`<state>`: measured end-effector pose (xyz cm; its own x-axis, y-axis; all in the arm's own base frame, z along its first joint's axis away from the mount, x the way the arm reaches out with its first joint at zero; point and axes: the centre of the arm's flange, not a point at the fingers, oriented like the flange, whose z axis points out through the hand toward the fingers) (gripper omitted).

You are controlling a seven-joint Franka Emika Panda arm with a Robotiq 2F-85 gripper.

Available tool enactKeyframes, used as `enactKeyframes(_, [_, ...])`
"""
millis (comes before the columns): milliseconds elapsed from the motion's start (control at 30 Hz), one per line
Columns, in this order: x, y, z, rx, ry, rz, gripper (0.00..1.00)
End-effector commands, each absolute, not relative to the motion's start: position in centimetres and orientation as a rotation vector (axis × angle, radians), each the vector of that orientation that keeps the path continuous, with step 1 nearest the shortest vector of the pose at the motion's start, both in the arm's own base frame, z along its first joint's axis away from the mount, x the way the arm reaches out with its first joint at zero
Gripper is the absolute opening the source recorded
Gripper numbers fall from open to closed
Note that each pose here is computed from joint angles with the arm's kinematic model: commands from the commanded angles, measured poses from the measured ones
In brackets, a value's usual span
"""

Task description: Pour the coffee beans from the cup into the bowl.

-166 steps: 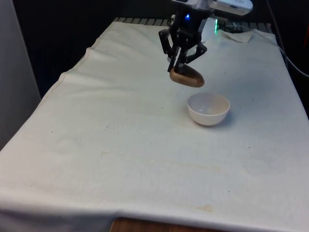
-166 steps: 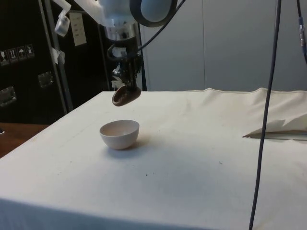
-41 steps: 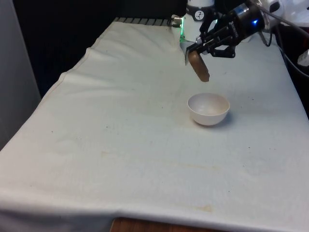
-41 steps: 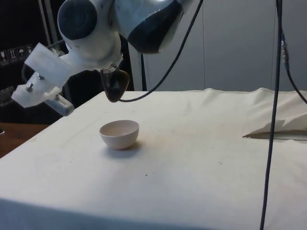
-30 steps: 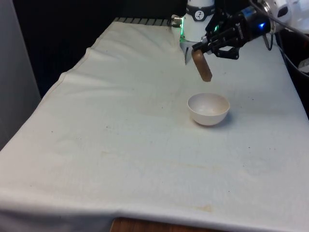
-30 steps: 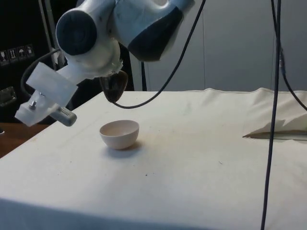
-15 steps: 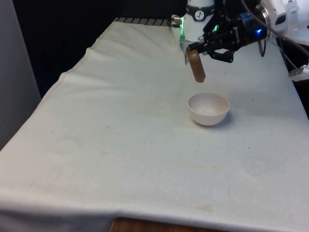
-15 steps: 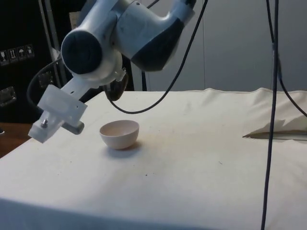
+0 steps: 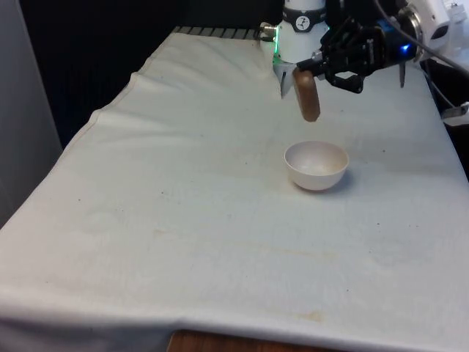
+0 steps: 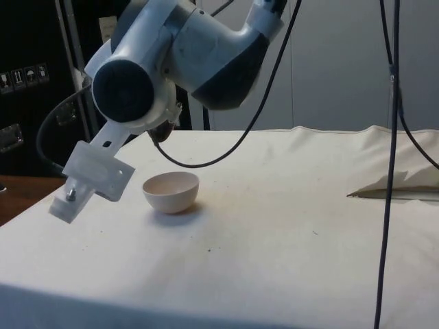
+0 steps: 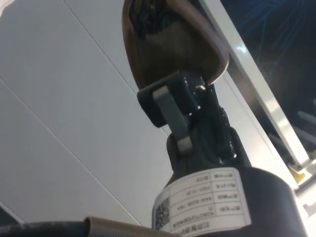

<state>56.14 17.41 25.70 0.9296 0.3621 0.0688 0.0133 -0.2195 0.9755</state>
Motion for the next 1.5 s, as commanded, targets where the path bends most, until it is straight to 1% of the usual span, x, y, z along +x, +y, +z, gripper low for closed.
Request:
enactKeyframes(0, [56.1,17.9,25.7,1.756,0.29,0.327,0.0])
enactKeyframes(667, [55.5,18.8,23.6,1.633,0.336,0.343,0.0])
enactKeyframes(967, [55.2,19.3,23.0,1.58,0.351,0.348,0.0])
enactKeyframes(1467, [55.0,18.8,22.4,1.489,0.373,0.356,0.0])
